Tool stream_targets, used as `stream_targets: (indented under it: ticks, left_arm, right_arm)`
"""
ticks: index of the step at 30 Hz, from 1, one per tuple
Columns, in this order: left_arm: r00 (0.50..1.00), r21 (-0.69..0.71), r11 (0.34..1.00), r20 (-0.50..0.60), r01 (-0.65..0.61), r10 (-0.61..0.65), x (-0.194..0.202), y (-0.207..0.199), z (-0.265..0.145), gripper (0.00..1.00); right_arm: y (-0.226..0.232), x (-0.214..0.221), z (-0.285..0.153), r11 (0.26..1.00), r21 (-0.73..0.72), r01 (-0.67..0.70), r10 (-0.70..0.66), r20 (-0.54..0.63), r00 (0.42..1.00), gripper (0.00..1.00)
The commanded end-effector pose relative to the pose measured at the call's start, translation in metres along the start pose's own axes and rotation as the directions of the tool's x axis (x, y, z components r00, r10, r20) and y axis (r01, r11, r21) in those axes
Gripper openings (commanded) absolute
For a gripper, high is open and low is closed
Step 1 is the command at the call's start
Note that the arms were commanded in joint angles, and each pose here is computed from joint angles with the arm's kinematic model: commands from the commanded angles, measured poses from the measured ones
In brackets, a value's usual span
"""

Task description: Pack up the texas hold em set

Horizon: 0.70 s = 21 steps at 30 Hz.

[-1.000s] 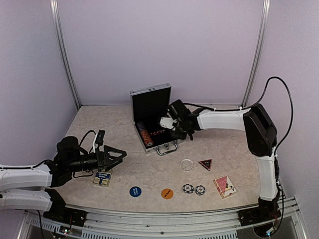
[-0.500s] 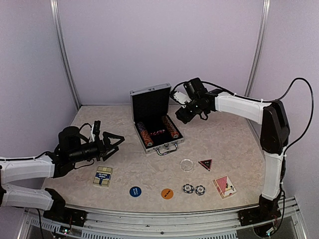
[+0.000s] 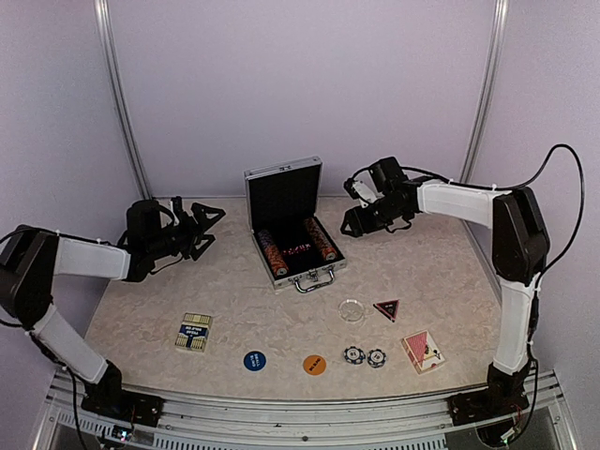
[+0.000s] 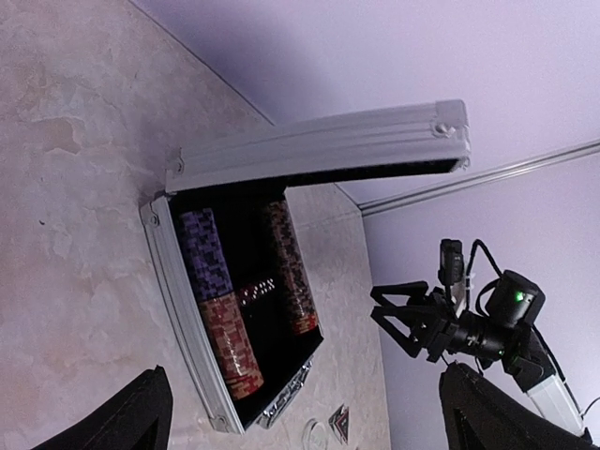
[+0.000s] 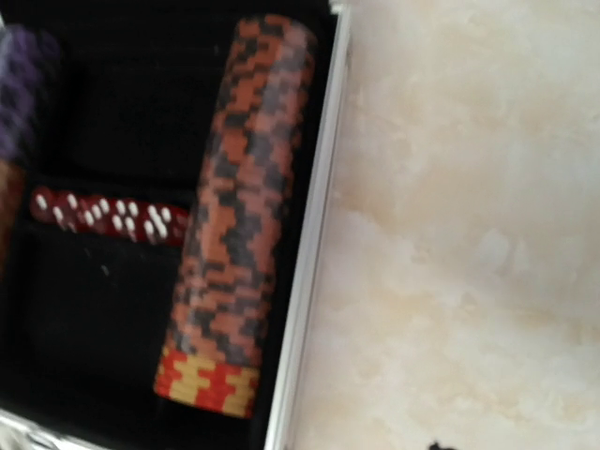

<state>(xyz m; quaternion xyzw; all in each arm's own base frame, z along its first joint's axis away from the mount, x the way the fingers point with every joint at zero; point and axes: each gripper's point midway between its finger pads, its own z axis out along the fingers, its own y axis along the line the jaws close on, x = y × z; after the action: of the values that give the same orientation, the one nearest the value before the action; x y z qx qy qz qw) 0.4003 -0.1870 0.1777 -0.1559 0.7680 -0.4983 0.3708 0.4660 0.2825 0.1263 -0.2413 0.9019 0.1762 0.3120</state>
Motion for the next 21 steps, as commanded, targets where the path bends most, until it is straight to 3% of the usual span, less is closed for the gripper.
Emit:
stream_targets:
  ticks: [1, 10, 21]
  left_arm:
    - [0.999, 0.046, 0.998, -0.012, 0.047, -0.047, -0.018, 0.011, 0.032, 0.99]
    - [0.986, 0.151, 0.974, -0.051, 0.167, -0.161, -0.019, 0.03, 0.076, 0.99]
    - [0.982, 0.121, 0.976, -0.066, 0.183, -0.176, -0.018, 0.048, 0.102, 0.99]
  right_arm:
    - [0.001, -0.012, 0.001, 0.989, -0.097, -0.11, 0.114, 0.038, 0.993, 0.58]
    - [-0.009, 0.0, 0.036, 0.986, -0.072, -0.149, 0.147, -0.023, 0.989, 0.57]
    - [-0.014, 0.003, 0.055, 0.979, -0.065, -0.194, 0.192, -0.029, 0.981, 0.57]
